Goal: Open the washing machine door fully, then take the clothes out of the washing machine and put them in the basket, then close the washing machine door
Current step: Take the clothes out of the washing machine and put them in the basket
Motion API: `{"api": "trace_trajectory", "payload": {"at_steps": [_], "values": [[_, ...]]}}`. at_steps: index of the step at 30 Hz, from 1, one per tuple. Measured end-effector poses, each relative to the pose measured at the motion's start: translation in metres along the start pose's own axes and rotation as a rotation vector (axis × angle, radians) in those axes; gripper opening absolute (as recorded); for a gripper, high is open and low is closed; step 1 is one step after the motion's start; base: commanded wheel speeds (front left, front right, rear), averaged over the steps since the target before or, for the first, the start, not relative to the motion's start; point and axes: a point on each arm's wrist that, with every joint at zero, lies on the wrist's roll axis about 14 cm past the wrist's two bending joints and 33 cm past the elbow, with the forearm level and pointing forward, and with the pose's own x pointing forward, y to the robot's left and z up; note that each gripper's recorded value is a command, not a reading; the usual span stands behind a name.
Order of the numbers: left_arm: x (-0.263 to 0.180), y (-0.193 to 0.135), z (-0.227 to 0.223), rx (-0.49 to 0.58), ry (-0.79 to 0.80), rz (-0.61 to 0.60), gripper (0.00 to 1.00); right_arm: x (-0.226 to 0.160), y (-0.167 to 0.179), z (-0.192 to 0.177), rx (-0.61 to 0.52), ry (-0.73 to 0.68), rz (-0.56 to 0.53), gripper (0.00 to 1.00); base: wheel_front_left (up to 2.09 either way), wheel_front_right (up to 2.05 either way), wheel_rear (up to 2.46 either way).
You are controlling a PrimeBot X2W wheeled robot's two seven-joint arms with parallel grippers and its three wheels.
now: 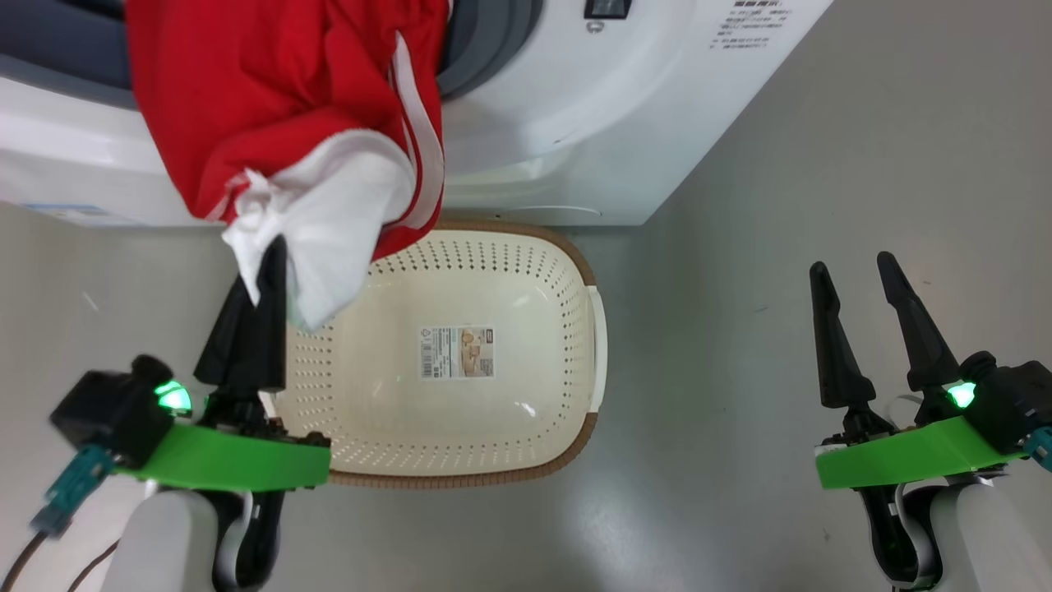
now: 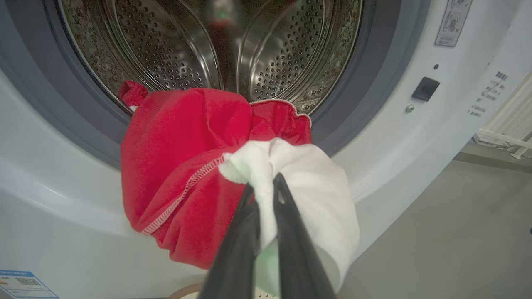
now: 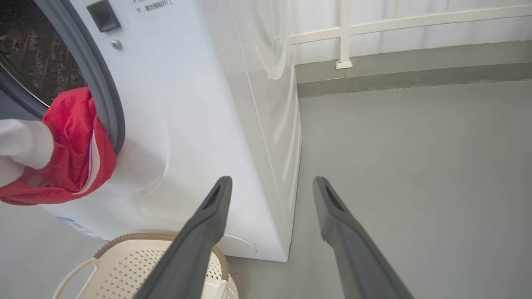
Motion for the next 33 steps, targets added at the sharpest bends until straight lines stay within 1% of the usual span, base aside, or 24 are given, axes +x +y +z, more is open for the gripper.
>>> {"api": "trace_trajectory", "payload": {"at_steps": [8,12,17,23,24,26,27,28,29,30,33], "values": [[0.006,0.012,-0.067,0.020,0.202,0.012,0.00,0.006,-0.003,-0.009,0.004,0.017,-0.004,1.00,0.00,0.00,0.00],[0.004,0.017,-0.102,0.056,0.314,0.002,0.00,0.007,-0.005,-0.015,0.004,0.032,-0.010,1.00,0.00,0.00,0.00],[0.003,0.017,-0.133,0.080,0.414,-0.015,0.11,0.011,-0.007,-0.020,0.003,0.041,-0.011,1.00,0.00,0.00,0.00],[0.011,0.020,-0.148,0.092,0.461,-0.016,0.18,0.010,-0.010,-0.026,0.002,0.057,-0.018,1.00,0.00,0.00,0.00],[0.012,0.021,-0.149,0.094,0.465,-0.014,0.21,0.010,-0.010,-0.027,0.002,0.059,-0.017,1.00,0.00,0.00,0.00],[0.014,0.023,-0.151,0.098,0.474,-0.011,0.36,0.011,-0.010,-0.029,0.003,0.063,-0.016,1.00,0.00,0.00,0.00],[0.015,0.024,-0.152,0.099,0.478,-0.010,0.45,0.011,-0.009,-0.029,0.003,0.065,-0.016,1.00,0.00,0.00,0.00],[0.015,0.024,-0.152,0.099,0.478,-0.010,0.61,0.011,-0.009,-0.029,0.003,0.065,-0.016,1.00,0.00,0.00,0.00],[0.017,0.025,-0.153,0.102,0.481,-0.010,0.87,0.012,-0.009,-0.030,0.004,0.066,-0.013,1.00,0.00,0.00,0.00],[0.018,0.025,-0.153,0.102,0.481,-0.009,1.00,0.013,-0.008,-0.030,0.004,0.066,-0.012,1.00,0.00,0.00,0.00],[0.020,0.025,-0.150,0.099,0.474,-0.006,1.00,0.017,-0.006,-0.027,0.004,0.055,-0.005,1.00,0.00,0.00,0.00]]}}
